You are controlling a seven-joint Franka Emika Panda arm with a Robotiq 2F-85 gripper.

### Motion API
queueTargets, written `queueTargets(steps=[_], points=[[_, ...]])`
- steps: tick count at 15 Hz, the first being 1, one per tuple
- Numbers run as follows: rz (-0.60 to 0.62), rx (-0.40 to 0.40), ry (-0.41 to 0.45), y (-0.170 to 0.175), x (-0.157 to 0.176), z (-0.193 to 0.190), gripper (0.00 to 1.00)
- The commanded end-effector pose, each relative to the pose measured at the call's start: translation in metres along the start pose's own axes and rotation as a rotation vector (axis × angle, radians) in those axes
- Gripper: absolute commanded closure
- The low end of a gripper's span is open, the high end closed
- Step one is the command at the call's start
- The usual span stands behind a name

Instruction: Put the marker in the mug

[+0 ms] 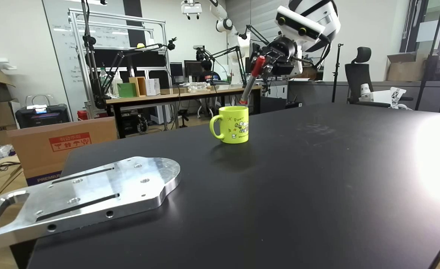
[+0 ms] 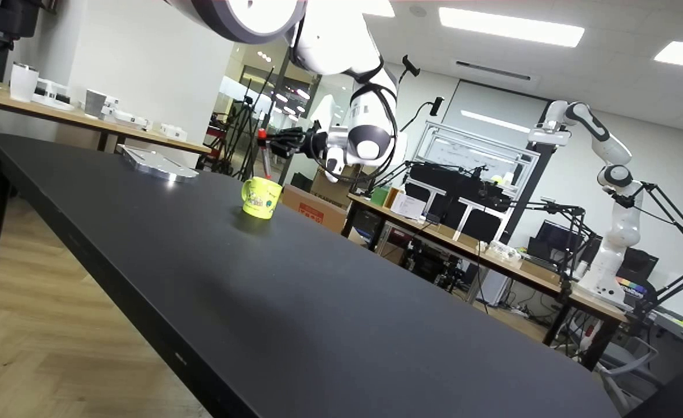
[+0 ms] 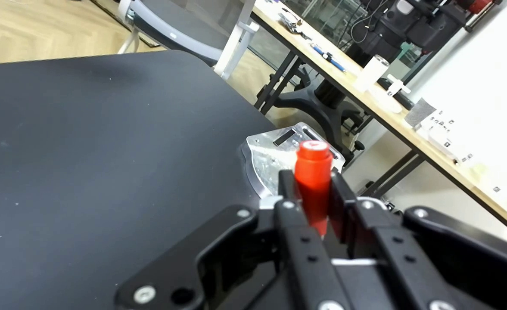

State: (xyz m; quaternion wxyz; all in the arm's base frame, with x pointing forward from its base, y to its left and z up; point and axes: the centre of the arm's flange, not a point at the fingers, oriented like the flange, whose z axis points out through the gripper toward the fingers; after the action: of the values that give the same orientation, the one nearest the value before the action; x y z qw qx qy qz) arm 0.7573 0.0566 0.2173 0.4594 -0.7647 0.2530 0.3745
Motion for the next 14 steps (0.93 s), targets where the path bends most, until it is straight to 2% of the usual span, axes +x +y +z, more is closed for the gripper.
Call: queueTargets(steps=[1, 9, 10, 11, 14], points=[[-0.006, 0.027, -0.017, -0.044, 0.054, -0.028, 0.95], [-0.016, 0.056, -0.011, -0.037, 0.065, -0.026, 0.95], [-0.005, 0.037, -0.005, 0.01, 0.017, 0.005, 0.95], [-0.006, 0.036, -0.005, 0.01, 0.017, 0.006, 0.79], [-0.007, 0.034, -0.007, 0.011, 0.018, 0.007, 0.79]])
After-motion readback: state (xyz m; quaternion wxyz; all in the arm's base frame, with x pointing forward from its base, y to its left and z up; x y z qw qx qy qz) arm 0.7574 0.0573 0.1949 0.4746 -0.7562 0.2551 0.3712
